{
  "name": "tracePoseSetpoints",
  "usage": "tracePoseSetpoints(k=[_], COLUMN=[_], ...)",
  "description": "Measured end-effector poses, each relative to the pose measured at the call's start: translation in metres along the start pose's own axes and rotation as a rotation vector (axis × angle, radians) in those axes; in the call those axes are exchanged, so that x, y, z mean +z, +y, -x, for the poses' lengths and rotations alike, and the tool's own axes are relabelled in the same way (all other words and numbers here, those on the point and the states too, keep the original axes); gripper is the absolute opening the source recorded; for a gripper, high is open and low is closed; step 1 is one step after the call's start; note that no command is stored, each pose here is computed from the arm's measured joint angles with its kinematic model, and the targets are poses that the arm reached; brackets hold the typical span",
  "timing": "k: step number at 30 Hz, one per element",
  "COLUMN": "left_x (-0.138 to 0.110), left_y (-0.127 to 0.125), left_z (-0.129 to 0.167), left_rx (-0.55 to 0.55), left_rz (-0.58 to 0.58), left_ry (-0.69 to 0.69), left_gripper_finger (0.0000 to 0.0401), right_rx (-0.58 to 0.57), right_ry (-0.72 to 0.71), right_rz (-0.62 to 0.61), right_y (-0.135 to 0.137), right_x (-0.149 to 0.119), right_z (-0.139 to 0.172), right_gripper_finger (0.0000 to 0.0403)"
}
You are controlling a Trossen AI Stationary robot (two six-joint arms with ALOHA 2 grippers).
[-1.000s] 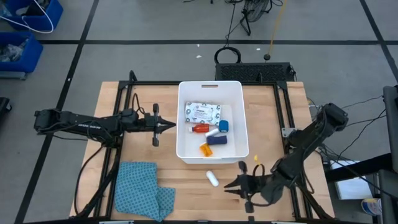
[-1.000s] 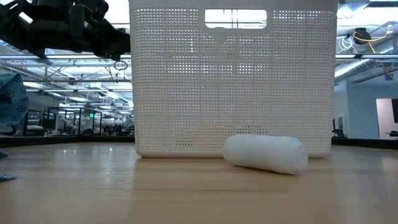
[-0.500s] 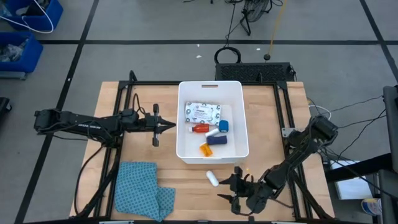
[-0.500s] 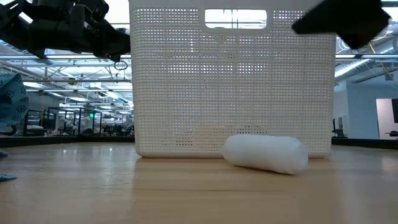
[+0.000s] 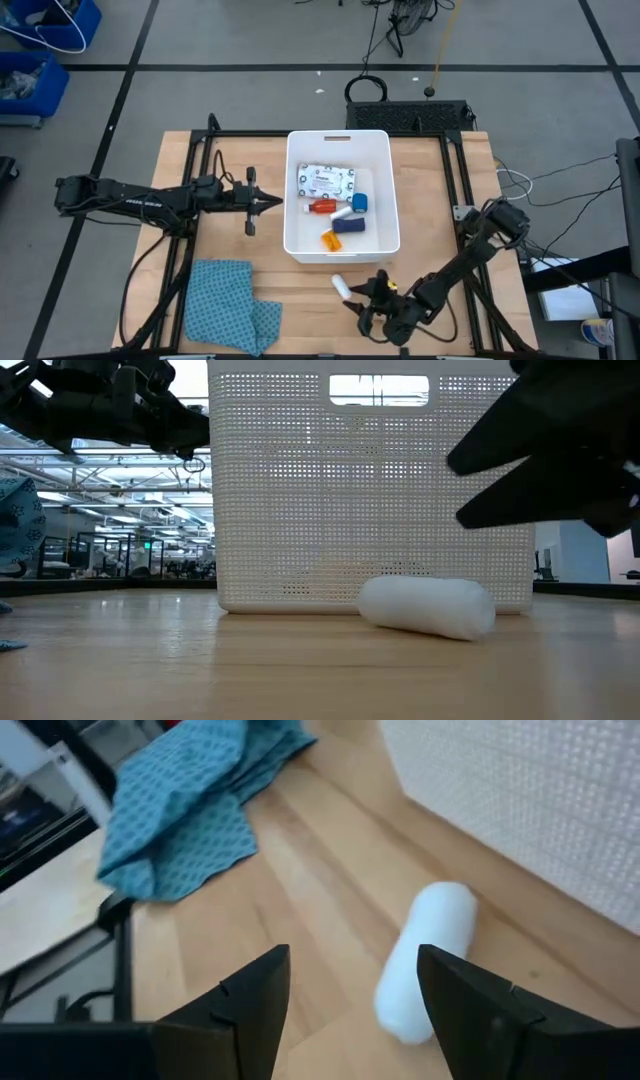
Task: Pick & place medical supplies in basket/bin
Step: Put the white rolled gauze into the white bin
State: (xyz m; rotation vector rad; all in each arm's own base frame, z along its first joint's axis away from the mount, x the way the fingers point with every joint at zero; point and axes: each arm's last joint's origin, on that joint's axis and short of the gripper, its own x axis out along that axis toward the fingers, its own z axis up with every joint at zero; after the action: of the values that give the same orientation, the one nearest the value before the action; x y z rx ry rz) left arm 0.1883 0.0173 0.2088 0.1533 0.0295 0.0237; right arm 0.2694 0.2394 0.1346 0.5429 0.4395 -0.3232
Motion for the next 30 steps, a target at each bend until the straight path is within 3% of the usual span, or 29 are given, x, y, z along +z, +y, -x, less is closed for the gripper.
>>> tracePoseSetpoints(k=[13, 20, 30], left_x=[-0.004, -0.004, -0.003], left_y=[-0.001, -0.001, -0.001], left_z=[0.000, 0.000, 0.000], left_rx=[-0.014, -0.015, -0.015], left_rz=[0.025, 0.012, 0.006], left_ry=[0.036, 0.036, 0.035], left_gripper_finger=[0.0021, 0.0021, 0.0021], right_rx=[-0.125, -0.315, -0.322], right_ry=[0.059, 0.170, 0.302], right_rz=[0.046, 0.108, 0.132], right_y=[0.005, 0.007, 0.009], right_x=[0.002, 0.009, 0.016], right_z=[-0.053, -0.048, -0.050], right_gripper_finger=[0.0210, 0.0210, 0.0210])
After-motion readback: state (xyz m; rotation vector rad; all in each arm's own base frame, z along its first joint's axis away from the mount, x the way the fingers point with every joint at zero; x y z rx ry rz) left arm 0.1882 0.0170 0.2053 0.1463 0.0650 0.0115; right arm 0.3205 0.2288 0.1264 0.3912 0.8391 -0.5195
